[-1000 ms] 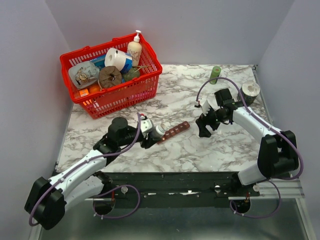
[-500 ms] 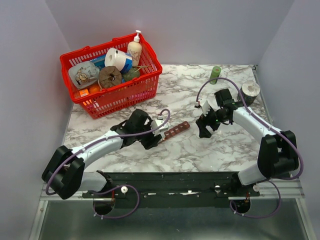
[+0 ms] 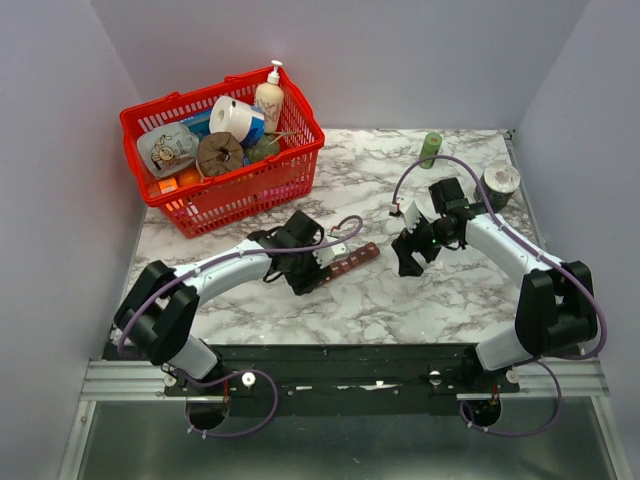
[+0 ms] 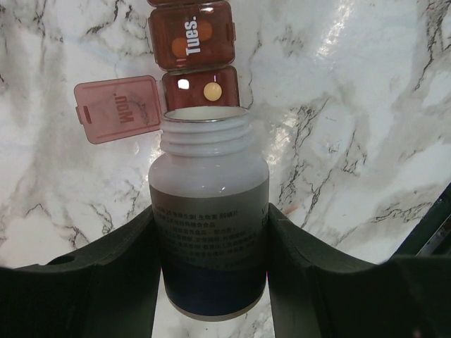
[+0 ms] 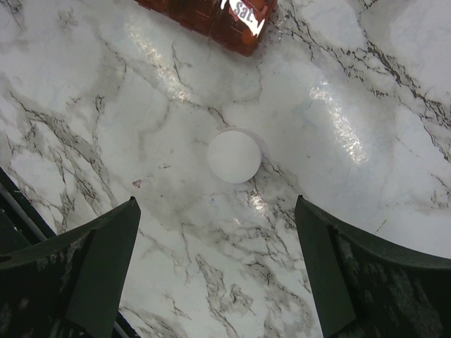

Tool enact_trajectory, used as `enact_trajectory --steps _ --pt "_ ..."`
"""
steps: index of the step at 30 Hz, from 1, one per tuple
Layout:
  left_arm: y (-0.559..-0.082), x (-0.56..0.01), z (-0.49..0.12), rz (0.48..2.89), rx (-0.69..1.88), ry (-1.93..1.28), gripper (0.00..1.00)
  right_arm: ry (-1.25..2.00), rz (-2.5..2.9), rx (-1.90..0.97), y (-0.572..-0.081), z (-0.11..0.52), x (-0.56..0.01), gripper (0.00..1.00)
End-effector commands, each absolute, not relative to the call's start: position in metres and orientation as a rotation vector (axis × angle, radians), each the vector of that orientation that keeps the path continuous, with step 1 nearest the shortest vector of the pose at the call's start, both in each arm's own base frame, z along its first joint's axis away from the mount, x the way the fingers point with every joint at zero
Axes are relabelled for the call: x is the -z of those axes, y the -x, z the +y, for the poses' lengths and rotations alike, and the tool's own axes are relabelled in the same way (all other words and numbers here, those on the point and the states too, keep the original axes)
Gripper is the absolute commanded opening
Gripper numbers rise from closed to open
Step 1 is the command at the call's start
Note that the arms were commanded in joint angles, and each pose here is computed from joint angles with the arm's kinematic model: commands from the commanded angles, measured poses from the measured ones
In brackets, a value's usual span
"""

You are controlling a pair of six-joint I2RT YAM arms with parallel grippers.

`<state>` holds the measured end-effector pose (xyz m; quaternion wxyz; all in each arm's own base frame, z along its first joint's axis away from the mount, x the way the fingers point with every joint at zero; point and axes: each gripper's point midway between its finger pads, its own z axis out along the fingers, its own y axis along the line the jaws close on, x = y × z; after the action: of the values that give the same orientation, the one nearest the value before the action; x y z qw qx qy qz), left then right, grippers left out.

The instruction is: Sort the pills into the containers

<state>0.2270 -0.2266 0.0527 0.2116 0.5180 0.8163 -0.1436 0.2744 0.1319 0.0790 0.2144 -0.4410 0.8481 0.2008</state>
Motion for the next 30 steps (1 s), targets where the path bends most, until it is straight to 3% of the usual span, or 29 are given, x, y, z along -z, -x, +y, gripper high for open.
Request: enact_trajectory --steps 1,30 --pt "-0.221 -0.046 -0.211 2.391 0.282 -1.455 0.0 1.224 2.326 -0.557 -0.275 0.132 -0.09 1.0" --pt "-0.235 -0.057 -0.212 2.528 -0.182 -1.605 0.0 1.22 2.315 -0.566 -0.274 0.133 -0.094 1.0"
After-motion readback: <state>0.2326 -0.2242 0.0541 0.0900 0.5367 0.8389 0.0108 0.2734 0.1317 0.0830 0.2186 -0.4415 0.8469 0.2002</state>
